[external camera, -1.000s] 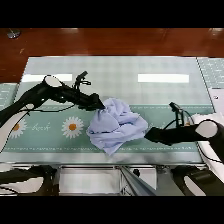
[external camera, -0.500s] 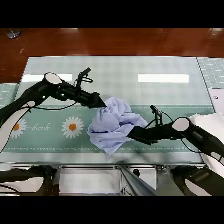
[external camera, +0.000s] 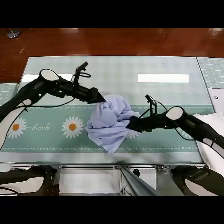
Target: Fold the shirts.
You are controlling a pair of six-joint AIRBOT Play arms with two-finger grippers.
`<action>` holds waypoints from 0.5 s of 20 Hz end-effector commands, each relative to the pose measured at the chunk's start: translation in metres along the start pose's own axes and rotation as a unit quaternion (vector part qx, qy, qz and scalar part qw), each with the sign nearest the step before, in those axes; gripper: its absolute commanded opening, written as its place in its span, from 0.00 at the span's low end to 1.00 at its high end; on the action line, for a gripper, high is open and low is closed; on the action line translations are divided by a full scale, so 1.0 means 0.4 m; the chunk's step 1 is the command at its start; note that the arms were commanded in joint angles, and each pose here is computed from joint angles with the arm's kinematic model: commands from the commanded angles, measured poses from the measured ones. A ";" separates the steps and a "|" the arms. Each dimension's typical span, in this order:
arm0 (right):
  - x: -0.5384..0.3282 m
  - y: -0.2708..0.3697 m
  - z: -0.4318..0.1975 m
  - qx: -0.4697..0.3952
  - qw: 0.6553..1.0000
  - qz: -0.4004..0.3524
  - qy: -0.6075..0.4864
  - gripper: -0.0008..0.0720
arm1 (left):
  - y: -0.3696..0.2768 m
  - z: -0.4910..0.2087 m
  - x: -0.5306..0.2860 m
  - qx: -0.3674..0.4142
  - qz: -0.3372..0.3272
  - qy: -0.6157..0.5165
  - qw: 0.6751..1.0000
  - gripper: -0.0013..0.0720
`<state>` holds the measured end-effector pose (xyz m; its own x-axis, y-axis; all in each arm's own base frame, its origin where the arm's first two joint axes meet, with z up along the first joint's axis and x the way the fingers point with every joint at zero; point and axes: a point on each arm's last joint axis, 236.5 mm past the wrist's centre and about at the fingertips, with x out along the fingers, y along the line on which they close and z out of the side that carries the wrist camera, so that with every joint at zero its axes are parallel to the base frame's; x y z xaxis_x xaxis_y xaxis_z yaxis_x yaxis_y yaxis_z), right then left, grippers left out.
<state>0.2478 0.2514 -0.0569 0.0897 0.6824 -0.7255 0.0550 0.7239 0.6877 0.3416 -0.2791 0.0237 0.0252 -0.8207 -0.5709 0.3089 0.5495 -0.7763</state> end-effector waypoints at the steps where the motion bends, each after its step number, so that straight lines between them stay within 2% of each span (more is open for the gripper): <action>1: -0.102 0.088 0.132 -0.097 0.995 0.002 -0.039 0.04 | -0.094 0.115 -0.110 0.061 0.004 -0.079 0.995 0.05; 4: -0.355 0.248 0.321 -0.181 0.974 -0.004 -0.139 0.04 | -0.276 0.270 -0.329 0.156 0.019 -0.229 0.961 0.05; 6: -0.561 0.385 0.396 -0.252 0.941 -0.018 -0.224 0.04 | -0.441 0.339 -0.517 0.219 0.028 -0.351 0.910 0.05; 8: -0.757 0.527 0.386 -0.328 0.898 -0.034 -0.292 0.04 | -0.604 0.336 -0.701 0.278 0.038 -0.448 0.849 0.05; 10: -0.907 0.637 0.313 -0.386 0.857 -0.041 -0.340 0.04 | -0.717 0.275 -0.830 0.339 0.076 -0.497 0.795 0.05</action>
<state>0.3858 0.2013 0.2854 0.5712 0.6526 -0.4978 -0.5044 0.7576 0.4143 0.3906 -0.2185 0.3620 0.6436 -0.7582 -0.1047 0.6729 0.6257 -0.3945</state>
